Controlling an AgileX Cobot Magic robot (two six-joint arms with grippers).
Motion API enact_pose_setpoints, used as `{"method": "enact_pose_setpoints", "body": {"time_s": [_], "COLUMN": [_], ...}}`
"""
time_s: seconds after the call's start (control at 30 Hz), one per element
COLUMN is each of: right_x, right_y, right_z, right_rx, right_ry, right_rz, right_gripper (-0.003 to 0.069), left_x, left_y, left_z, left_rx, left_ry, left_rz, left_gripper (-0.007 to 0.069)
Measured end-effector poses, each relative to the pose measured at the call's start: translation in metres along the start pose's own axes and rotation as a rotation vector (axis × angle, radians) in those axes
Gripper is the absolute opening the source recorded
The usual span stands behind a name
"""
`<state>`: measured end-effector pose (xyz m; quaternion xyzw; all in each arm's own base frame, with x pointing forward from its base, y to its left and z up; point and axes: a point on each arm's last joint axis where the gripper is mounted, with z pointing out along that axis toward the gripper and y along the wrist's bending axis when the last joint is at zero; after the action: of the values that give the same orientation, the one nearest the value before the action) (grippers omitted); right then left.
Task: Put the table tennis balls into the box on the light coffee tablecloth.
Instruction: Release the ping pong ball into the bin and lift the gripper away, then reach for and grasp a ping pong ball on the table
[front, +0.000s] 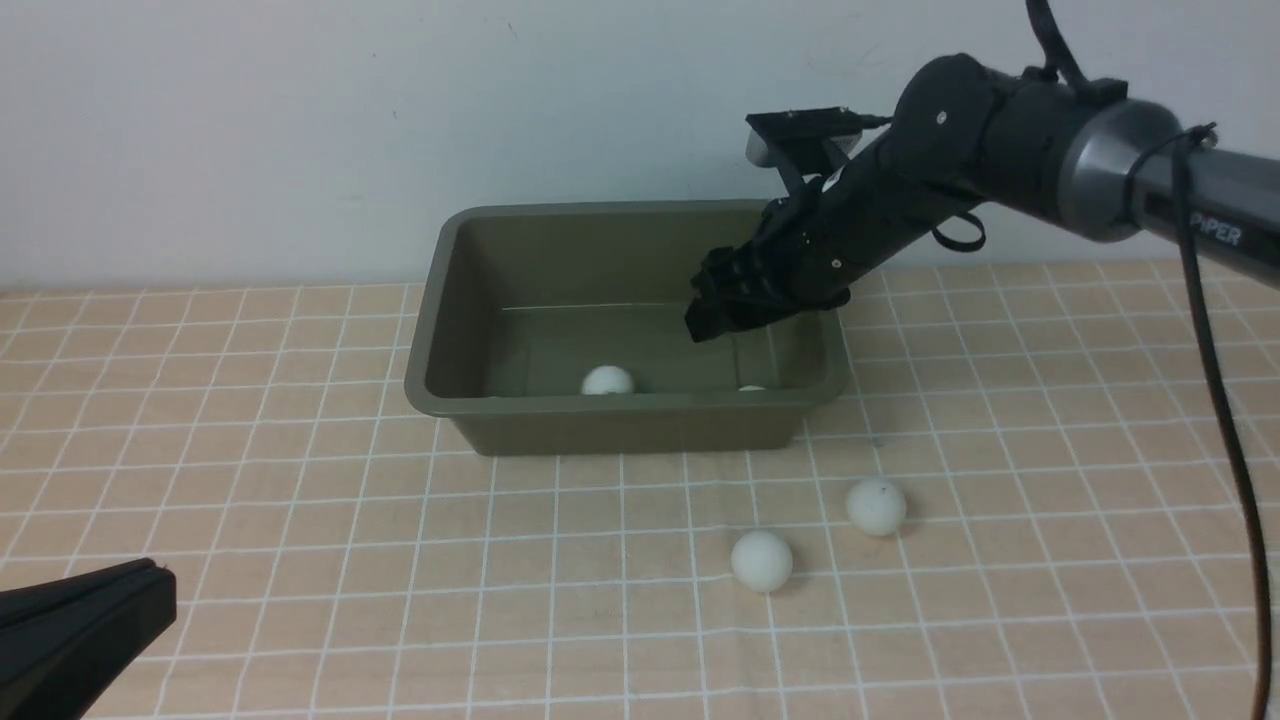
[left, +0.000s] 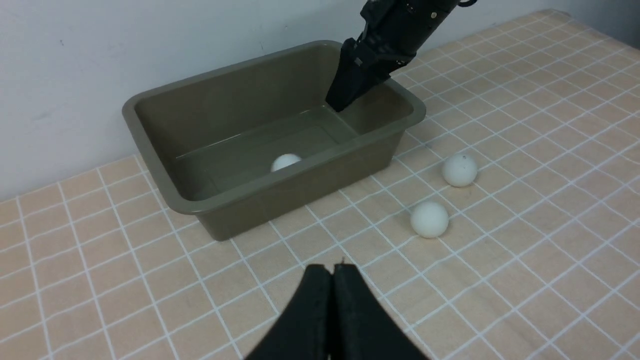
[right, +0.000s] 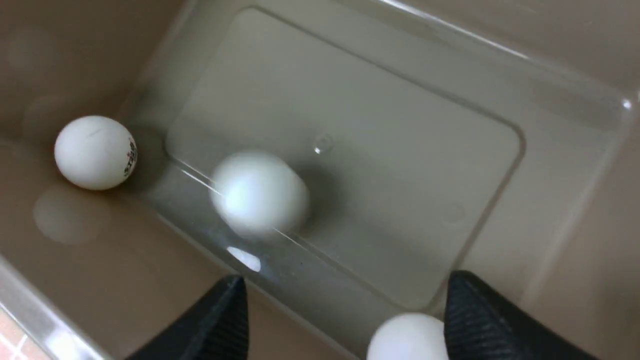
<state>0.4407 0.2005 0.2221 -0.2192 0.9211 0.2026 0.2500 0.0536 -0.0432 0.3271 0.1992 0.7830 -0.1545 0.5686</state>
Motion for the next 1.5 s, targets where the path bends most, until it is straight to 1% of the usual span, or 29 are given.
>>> {"method": "enact_pose_setpoints", "body": {"time_s": [0.2, 0.3, 0.33, 0.37, 0.43, 0.47, 0.5, 0.53, 0.67, 0.87, 1.0, 1.1, 1.17, 1.3, 1.5], "right_x": [-0.018, -0.029, -0.031, -0.032, -0.033, -0.032, -0.032, -0.031, -0.024, 0.010, 0.049, 0.072, 0.086, 0.111, 0.118], "right_y": [0.009, 0.017, 0.019, 0.019, 0.016, 0.013, 0.012, 0.005, -0.006, -0.006, -0.001, 0.002, 0.005, 0.003, -0.004], "right_z": [-0.025, -0.058, -0.067, -0.079, -0.090, -0.094, -0.094, -0.098, -0.107, -0.113, -0.120, -0.122, -0.124, -0.111, -0.093], "right_rx": [-0.004, 0.019, 0.035, 0.081, 0.134, 0.174, 0.180, 0.218, 0.256, 0.255, 0.238, 0.224, 0.214, 0.204, 0.209], "right_ry": [-0.006, 0.022, 0.031, 0.058, 0.075, 0.081, 0.083, 0.092, 0.107, 0.204, 0.289, 0.280, 0.240, 0.225, 0.208], "right_rz": [-0.061, -0.119, -0.131, -0.157, -0.174, -0.172, -0.168, -0.145, -0.098, -0.067, -0.045, -0.038, -0.036, -0.025, -0.030], "right_gripper": [0.0477, 0.0477, 0.0477, 0.0477, 0.0477, 0.0477, 0.0477, 0.0477, 0.0477, 0.0477, 0.0460, 0.0443, 0.0430, 0.0422, 0.0421], "left_x": [-0.001, -0.001, -0.001, -0.001, -0.001, -0.001, -0.001, -0.001, -0.001, 0.000, 0.000, 0.000, -0.001, -0.001, -0.001], "left_y": [-0.001, -0.001, -0.001, -0.001, -0.001, -0.001, -0.001, -0.001, -0.001, -0.002, -0.002, -0.003, -0.003, -0.004, -0.004], "left_z": [0.000, 0.000, 0.000, 0.000, 0.000, 0.000, 0.000, 0.000, 0.000, -0.001, -0.001, -0.001, -0.001, -0.001, -0.001], "left_rx": [0.009, 0.012, 0.013, 0.013, 0.014, 0.014, 0.014, 0.014, 0.016, 0.021, 0.021, 0.022, 0.026, 0.034, 0.035], "left_ry": [-0.008, -0.010, -0.011, -0.011, -0.012, -0.012, -0.012, -0.012, -0.011, -0.008, -0.009, -0.008, -0.012, -0.015, -0.014], "left_rz": [-0.011, -0.014, -0.015, -0.014, -0.014, -0.008, -0.005, 0.005, 0.011, 0.029, 0.031, 0.031, 0.025, 0.020, 0.022], "left_gripper": [-0.0069, -0.0069, -0.0069, -0.0069, -0.0069, -0.0069, -0.0069, -0.0069, -0.0069, -0.0069, -0.0069, -0.0069, -0.0069, -0.0069, -0.0069]}}
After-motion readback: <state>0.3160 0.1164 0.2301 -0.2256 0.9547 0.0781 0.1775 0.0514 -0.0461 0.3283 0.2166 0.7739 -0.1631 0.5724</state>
